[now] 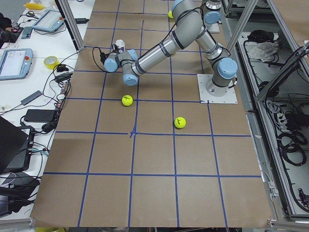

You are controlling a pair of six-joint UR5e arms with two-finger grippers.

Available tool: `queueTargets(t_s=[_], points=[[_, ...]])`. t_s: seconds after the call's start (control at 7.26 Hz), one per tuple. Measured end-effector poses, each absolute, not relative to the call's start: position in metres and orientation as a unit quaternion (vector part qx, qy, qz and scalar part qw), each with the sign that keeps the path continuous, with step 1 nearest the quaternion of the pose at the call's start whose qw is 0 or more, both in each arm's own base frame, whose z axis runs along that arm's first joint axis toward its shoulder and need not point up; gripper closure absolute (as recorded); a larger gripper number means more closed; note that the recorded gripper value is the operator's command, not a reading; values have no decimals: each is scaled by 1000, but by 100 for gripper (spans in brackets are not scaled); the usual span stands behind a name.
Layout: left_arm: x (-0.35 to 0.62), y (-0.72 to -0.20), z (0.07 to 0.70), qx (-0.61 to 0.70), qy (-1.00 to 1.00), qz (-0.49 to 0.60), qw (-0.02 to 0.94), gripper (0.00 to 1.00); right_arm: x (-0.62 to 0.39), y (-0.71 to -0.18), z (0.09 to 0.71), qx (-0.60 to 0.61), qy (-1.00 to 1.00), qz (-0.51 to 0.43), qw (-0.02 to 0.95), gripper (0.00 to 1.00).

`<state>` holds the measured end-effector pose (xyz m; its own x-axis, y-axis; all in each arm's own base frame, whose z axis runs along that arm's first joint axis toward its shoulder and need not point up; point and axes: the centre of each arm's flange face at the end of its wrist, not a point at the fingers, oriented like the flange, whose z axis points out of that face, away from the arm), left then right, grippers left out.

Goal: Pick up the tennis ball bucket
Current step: 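Grasp the lying can with the left gripper while the right gripper withdraws, then lift the can with the left gripper and rotate it upright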

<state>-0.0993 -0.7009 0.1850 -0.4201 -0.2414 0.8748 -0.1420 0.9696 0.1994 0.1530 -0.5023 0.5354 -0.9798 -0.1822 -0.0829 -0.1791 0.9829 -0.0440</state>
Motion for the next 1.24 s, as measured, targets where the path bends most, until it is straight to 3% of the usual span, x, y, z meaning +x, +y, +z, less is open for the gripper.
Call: queueTargets(t_s=[0.41,0.69,1.24], points=[[-136,-701,289,148,-819,-49,552,100,158,-500,535,-71,997,-22,22,0],[-154,-692,358,130,-847,-13,516,100,156,-502,537,-41,999,-31,12,0],[-236,-681,445,59,-963,41,261,100,151,-503,536,-17,999,-31,-2,0]])
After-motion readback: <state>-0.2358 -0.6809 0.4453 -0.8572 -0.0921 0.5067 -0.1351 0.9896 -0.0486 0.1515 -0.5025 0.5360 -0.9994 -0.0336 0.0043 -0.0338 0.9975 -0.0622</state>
